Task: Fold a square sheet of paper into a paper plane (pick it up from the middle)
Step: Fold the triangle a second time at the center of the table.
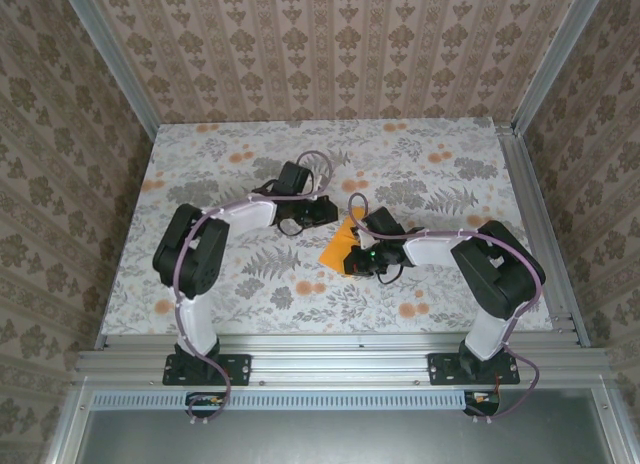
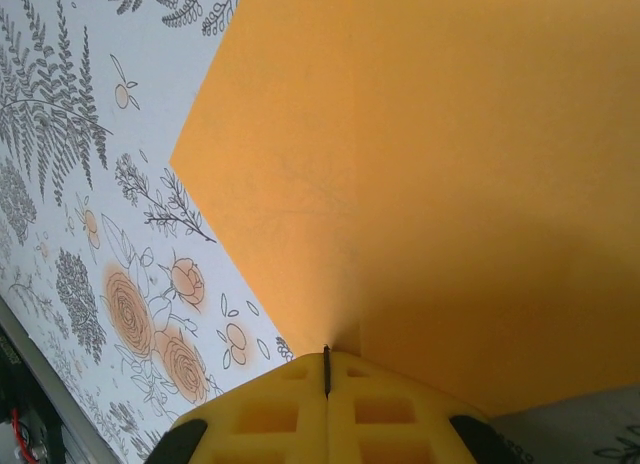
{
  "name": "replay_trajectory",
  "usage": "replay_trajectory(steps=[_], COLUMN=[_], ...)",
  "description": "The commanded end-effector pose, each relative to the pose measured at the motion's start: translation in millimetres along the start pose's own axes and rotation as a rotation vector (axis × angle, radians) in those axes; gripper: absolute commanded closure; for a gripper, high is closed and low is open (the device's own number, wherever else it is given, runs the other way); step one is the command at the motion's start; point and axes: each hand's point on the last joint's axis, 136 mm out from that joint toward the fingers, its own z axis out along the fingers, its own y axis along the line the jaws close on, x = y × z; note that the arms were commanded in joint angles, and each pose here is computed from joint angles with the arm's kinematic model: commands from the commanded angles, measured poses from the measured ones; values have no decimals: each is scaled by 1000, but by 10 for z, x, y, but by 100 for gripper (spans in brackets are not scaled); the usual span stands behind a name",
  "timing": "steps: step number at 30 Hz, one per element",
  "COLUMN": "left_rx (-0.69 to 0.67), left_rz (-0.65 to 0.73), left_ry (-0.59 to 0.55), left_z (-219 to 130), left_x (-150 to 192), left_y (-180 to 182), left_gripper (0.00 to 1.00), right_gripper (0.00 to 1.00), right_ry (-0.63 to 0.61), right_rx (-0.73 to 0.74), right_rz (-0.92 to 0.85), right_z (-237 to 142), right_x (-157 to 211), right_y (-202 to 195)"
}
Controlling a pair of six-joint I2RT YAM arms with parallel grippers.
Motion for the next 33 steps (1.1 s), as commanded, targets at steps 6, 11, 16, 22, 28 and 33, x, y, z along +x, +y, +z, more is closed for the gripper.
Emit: replay_trajectory(steps=[6,11,16,22,28,33], left_rx=[65,70,42,-17,-94,-126], left_rz=[-48,-38,-43,-19,-19,-24], left_ry=[90,122,148,171,183,201], left_z=[250,386,488,542,569,609], left_x=[419,494,572,602,627,668], left_y=[-58,-70,68,225,475,607], left_gripper=[87,87,87,87,88,88], right_gripper=[100,100,100,100,100,100], right_ry=[73,67,68,64,70,68], right_rx=[128,130,128,125,116,110], right_rz=[44,43,43,42,52,77], right_z=[-12,-44,-46,-64,-66,-74], right_x=[326,330,336,340,400,485], right_y=[-324,-320,-314,-302,-315,-358])
